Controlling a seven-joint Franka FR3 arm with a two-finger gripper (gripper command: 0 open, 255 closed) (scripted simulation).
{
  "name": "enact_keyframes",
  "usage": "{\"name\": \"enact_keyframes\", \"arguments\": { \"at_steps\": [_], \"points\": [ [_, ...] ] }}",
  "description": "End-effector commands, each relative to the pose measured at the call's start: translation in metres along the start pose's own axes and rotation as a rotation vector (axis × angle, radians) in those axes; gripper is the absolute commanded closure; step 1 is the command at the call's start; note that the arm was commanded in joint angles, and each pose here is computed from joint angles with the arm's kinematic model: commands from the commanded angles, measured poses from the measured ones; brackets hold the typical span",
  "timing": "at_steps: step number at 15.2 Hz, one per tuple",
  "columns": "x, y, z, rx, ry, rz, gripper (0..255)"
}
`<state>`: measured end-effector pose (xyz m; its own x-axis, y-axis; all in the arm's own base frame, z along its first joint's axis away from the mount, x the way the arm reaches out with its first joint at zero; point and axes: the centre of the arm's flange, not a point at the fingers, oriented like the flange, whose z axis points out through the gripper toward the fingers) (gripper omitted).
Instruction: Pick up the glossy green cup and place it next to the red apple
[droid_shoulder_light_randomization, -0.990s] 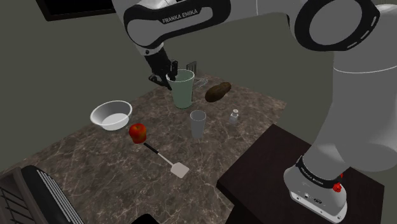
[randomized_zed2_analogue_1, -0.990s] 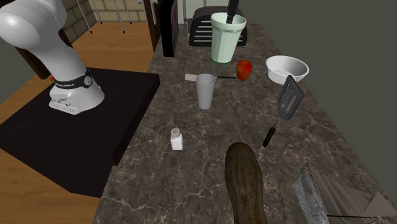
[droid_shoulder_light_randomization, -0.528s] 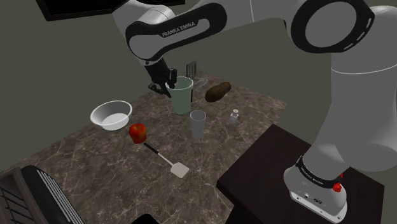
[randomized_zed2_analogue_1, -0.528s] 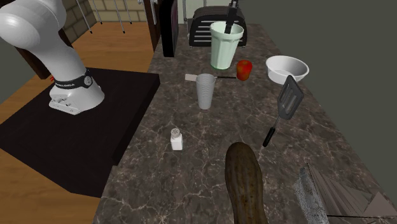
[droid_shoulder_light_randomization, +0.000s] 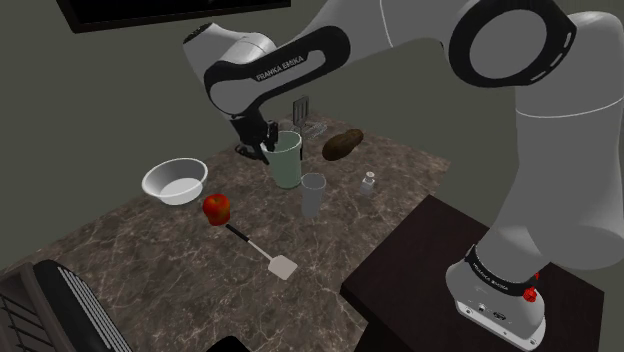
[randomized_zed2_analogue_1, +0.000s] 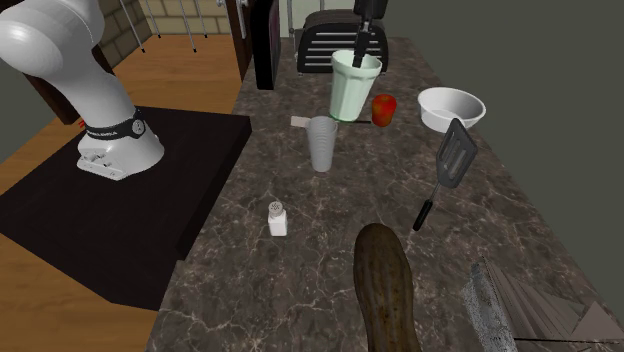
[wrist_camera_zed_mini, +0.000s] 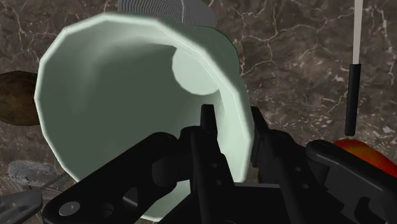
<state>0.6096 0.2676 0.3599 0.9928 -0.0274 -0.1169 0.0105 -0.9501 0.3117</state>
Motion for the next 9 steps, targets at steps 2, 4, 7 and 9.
{"name": "enact_keyframes", "arguments": {
  "at_steps": [2, 4, 7, 9],
  "points": [
    [0.002, -0.004, 0.018, -0.001, -0.004, 0.0, 255],
    [0.003, -0.008, 0.028, -0.001, -0.004, 0.0, 255],
    [0.005, -0.013, 0.043, -0.001, -0.004, 0.0, 255],
    [0.006, -0.016, 0.053, -0.001, -0.004, 0.0, 255]
  ]
}}
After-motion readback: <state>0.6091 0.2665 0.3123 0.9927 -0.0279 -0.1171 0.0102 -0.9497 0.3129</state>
